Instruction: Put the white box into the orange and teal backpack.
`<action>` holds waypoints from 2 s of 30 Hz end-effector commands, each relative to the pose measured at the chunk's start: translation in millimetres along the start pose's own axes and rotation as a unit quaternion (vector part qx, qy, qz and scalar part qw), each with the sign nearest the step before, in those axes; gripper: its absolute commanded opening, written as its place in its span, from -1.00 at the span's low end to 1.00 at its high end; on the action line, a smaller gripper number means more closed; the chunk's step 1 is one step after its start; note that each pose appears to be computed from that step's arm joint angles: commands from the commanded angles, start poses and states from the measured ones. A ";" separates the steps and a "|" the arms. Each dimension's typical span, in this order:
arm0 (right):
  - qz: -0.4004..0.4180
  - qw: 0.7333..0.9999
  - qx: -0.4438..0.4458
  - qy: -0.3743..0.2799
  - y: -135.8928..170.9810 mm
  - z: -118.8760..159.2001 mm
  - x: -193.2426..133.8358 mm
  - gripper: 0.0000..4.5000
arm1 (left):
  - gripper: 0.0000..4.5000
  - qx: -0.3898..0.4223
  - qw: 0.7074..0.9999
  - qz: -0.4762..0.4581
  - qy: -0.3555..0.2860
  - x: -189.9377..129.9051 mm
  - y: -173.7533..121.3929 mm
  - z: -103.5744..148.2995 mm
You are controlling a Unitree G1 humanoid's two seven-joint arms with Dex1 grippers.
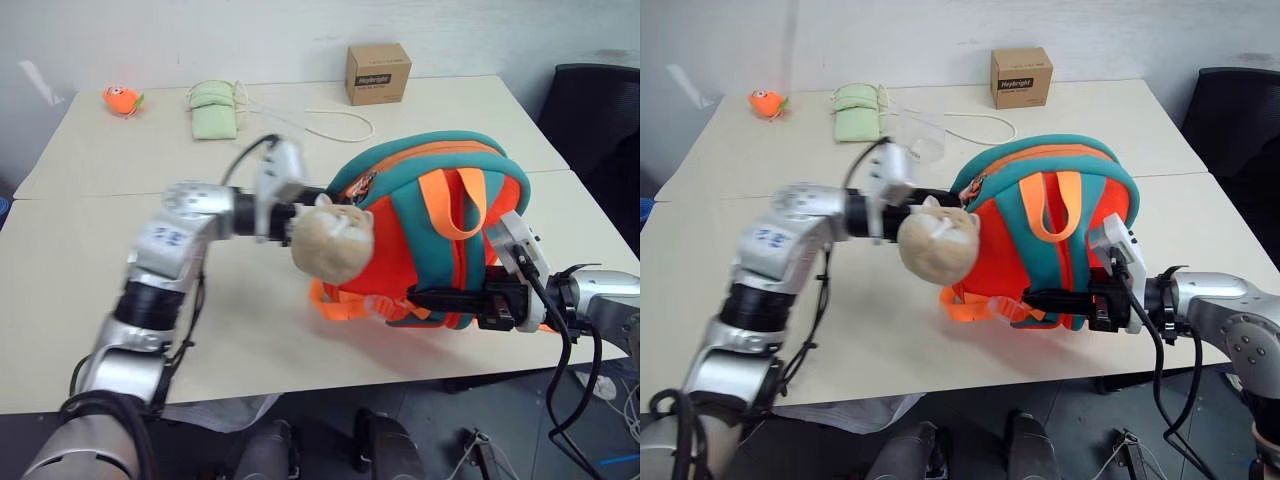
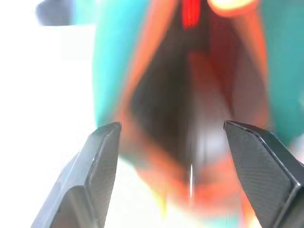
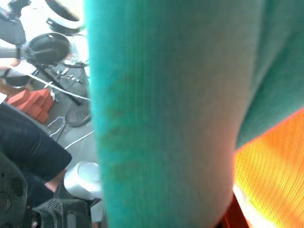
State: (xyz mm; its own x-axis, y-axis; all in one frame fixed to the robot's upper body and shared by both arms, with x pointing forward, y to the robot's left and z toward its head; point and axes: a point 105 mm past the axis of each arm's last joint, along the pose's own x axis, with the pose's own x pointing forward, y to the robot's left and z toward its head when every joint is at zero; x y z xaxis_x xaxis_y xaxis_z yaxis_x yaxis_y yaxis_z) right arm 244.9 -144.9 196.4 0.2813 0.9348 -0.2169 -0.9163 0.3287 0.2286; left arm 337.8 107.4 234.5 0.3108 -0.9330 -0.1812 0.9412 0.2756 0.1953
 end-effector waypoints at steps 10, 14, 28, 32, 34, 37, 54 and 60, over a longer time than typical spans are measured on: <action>0.017 0.999 -0.018 -0.028 5.1 6.9 12.1 -0.99 | 0.60 0.022 0.992 -0.089 -0.087 -8.7 -48.8 63.5; 0.017 0.999 -0.018 -0.028 5.1 7.6 12.7 -0.99 | 0.60 0.011 0.987 -0.125 -0.102 -9.5 -60.2 70.5; 0.019 0.999 -0.015 -0.032 6.7 7.7 12.0 -0.99 | 0.60 -0.006 0.982 -0.186 -0.041 0.0 -83.6 49.2; 0.048 0.998 -0.022 -0.031 15.7 7.4 13.0 -0.99 | 0.60 -0.021 0.988 -0.142 -0.062 26.7 -73.8 45.5; 0.043 0.998 -0.019 -0.035 13.9 7.7 13.6 -0.99 | 0.60 -0.026 0.984 -0.166 -0.056 29.8 -84.6 40.8; 0.038 0.998 -0.017 -0.041 11.9 9.1 13.3 -0.99 | 0.60 -0.039 0.983 -0.167 -0.061 33.3 -87.3 39.1; 0.013 0.999 -0.013 -0.030 11.6 1.0 -6.7 -0.99 | -1.00 0.011 0.996 -0.078 -0.030 -4.0 -47.1 33.4; -0.025 0.999 -0.016 -0.033 5.5 -6.2 -16.7 -0.99 | -1.00 0.039 0.998 -0.028 0.028 -47.5 -11.3 25.3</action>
State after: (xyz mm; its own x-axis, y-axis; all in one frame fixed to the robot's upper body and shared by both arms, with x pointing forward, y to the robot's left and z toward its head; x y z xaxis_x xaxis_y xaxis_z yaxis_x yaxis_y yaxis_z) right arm 234.0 -155.5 187.6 0.3184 0.9308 -0.1796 -0.9030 0.3554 0.2413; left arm 303.1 125.6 256.6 0.2088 -0.9489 -0.2368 0.9660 0.1623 0.2011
